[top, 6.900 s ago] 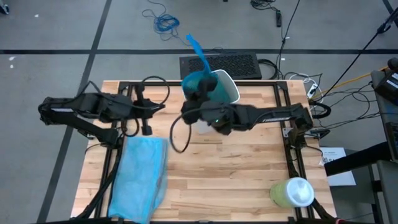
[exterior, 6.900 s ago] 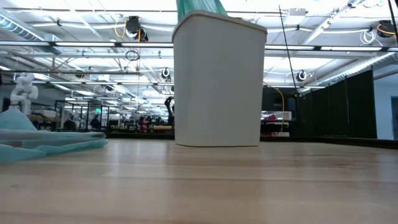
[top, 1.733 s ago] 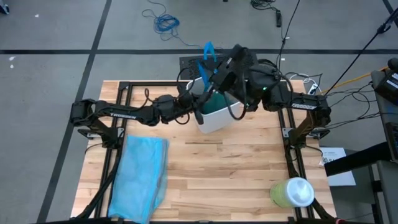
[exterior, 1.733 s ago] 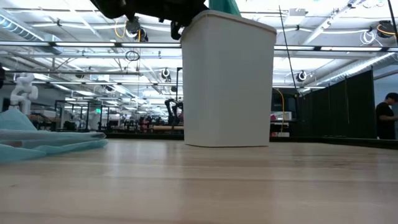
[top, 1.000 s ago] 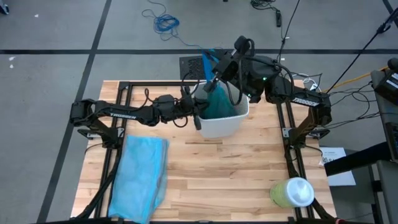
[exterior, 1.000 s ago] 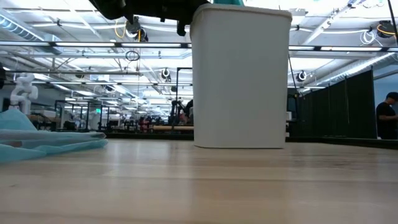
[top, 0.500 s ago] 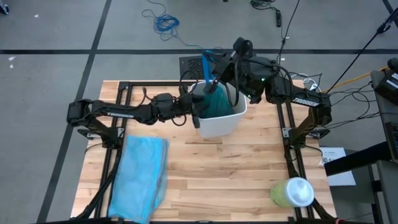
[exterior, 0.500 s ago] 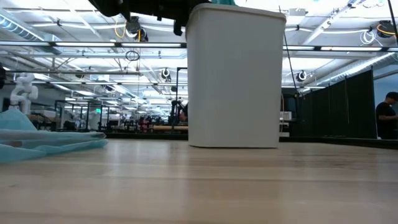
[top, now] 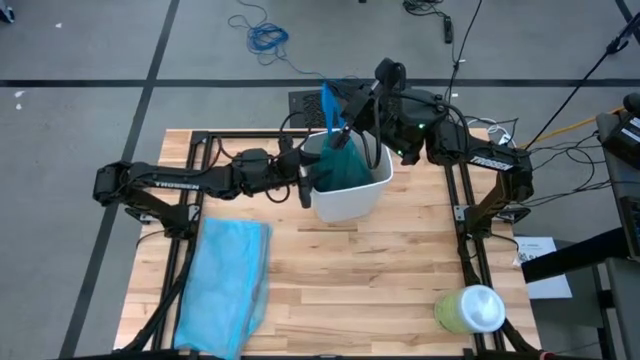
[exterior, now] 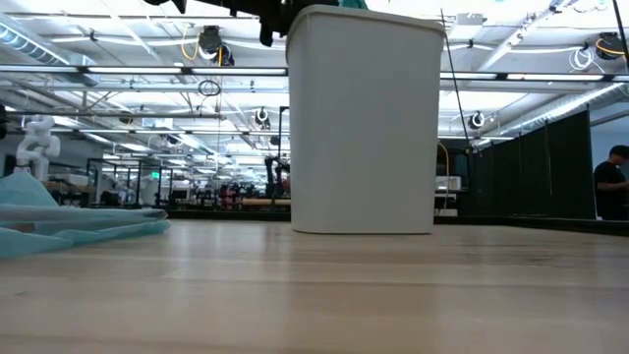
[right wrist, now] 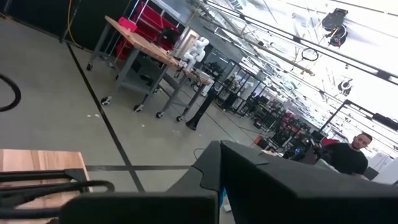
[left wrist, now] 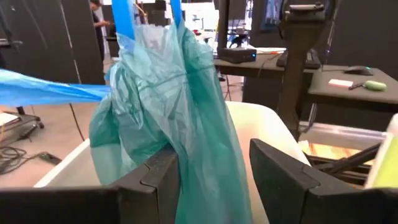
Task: Place trash/remove bag and relplace
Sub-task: Close the trash bag
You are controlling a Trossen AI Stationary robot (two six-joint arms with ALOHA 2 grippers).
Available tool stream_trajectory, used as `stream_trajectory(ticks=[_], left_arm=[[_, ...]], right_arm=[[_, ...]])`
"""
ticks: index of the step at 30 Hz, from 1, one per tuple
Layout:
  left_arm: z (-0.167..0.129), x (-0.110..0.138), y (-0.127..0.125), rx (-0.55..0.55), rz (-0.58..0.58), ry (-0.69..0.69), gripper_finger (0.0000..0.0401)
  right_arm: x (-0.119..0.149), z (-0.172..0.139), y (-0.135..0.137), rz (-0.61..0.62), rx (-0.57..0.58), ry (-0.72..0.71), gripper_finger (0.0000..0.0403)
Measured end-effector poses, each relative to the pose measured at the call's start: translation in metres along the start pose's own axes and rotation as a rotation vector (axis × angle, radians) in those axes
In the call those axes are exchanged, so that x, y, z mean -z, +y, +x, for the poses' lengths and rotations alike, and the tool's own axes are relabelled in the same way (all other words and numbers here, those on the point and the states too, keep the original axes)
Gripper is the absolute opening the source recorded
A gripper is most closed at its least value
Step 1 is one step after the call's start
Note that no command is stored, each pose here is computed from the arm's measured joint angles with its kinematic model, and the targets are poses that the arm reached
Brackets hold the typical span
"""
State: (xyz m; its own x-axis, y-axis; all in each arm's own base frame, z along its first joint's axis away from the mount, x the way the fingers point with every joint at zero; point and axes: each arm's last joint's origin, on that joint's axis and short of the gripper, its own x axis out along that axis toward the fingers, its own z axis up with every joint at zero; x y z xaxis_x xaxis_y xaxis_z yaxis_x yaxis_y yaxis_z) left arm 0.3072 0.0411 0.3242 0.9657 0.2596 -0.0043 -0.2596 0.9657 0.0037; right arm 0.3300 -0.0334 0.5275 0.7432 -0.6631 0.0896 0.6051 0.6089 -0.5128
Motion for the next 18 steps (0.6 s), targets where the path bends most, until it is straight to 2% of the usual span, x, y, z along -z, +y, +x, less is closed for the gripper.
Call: stream_trajectory(ticks=[6, 11, 18], left_arm=[[0.007, 0.006, -0.002, -0.01, -0.096, -0.006, 0.0207], [0.017, 0.011, -0.002, -0.05, -0.106, -0.048, 0.0222], [0.023, 0.013, -0.002, -0.055, -0.108, -0.091, 0.0224]], right_arm=[[0.0, 0.0, 0.0, 0.011, 0.0, -0.001, 0.0], [-0.001, 0.0, 0.0, 0.016, 0.003, -0.006, 0.0], [-0.001, 0.0, 0.0, 0.036, -0.001, -0.009, 0.0]])
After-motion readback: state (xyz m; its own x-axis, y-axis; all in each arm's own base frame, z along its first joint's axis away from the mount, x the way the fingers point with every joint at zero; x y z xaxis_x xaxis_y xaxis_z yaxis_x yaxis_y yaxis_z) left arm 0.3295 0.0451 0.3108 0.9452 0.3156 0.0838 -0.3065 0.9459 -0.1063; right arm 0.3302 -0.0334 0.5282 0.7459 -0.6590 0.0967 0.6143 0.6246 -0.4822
